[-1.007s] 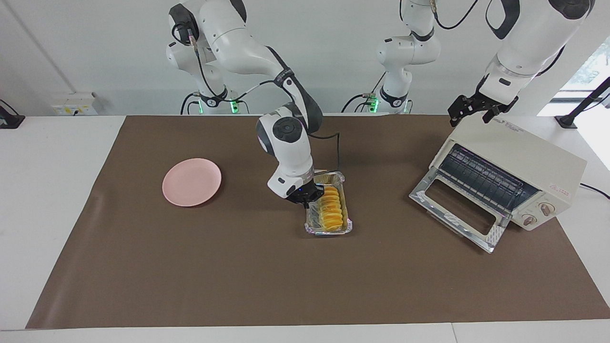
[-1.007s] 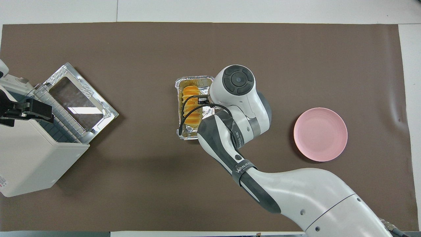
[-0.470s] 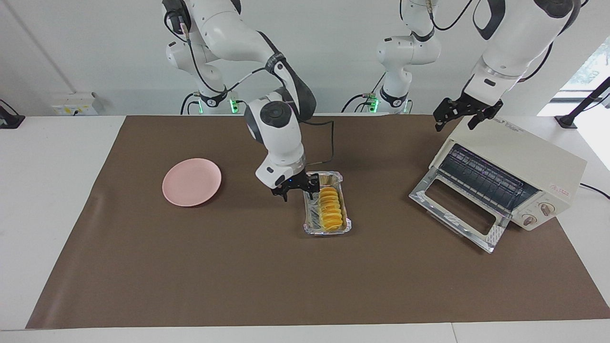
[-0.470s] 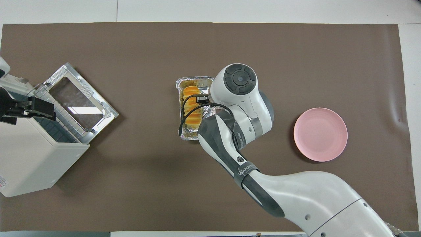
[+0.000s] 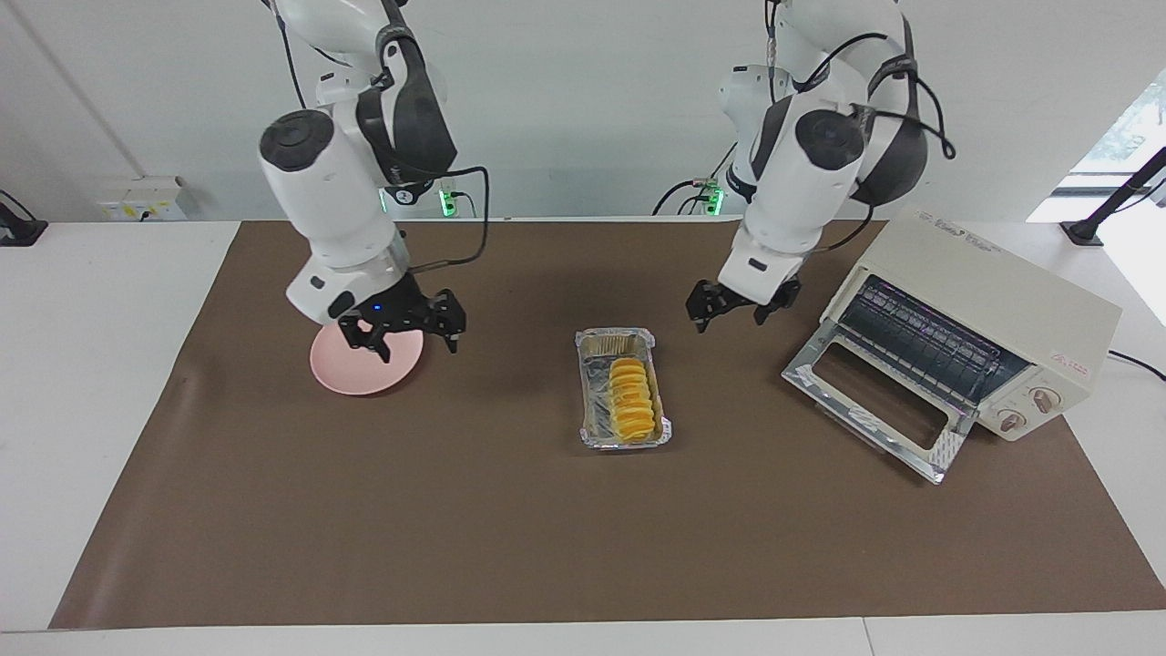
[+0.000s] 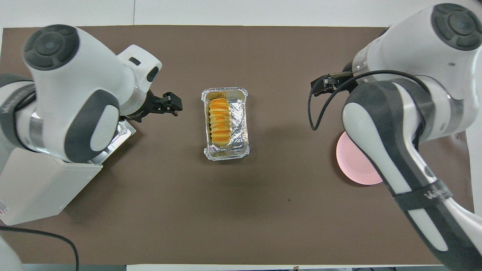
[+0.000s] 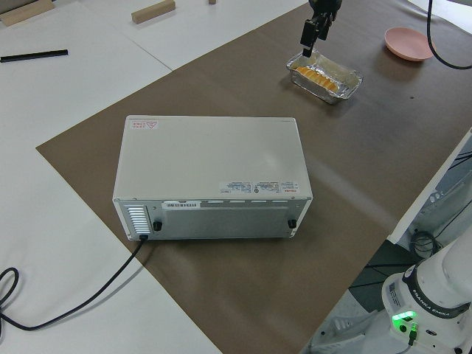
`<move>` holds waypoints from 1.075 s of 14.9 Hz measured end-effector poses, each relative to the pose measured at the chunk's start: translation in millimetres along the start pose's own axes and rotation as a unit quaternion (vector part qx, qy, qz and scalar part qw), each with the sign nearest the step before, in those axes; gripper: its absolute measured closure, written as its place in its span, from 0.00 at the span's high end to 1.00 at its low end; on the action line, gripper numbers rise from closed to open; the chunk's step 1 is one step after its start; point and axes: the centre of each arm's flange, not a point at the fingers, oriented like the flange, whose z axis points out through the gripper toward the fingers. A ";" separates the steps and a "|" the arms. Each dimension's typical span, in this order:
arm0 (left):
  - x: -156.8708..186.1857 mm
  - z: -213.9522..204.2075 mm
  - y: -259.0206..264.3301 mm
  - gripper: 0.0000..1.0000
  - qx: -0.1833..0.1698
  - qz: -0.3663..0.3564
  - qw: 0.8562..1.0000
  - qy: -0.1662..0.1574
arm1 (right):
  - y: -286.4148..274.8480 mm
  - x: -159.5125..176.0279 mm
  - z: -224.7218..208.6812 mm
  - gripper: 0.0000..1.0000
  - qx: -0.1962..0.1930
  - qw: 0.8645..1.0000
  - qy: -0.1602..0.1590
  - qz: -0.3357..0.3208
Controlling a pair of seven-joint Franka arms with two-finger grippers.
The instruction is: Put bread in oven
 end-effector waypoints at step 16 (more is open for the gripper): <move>-51.6 162.1 177.6 0.55 0.051 -0.006 0.999 0.011 | 113.1 -105.0 -122.4 1.00 -0.039 0.996 -0.076 -0.021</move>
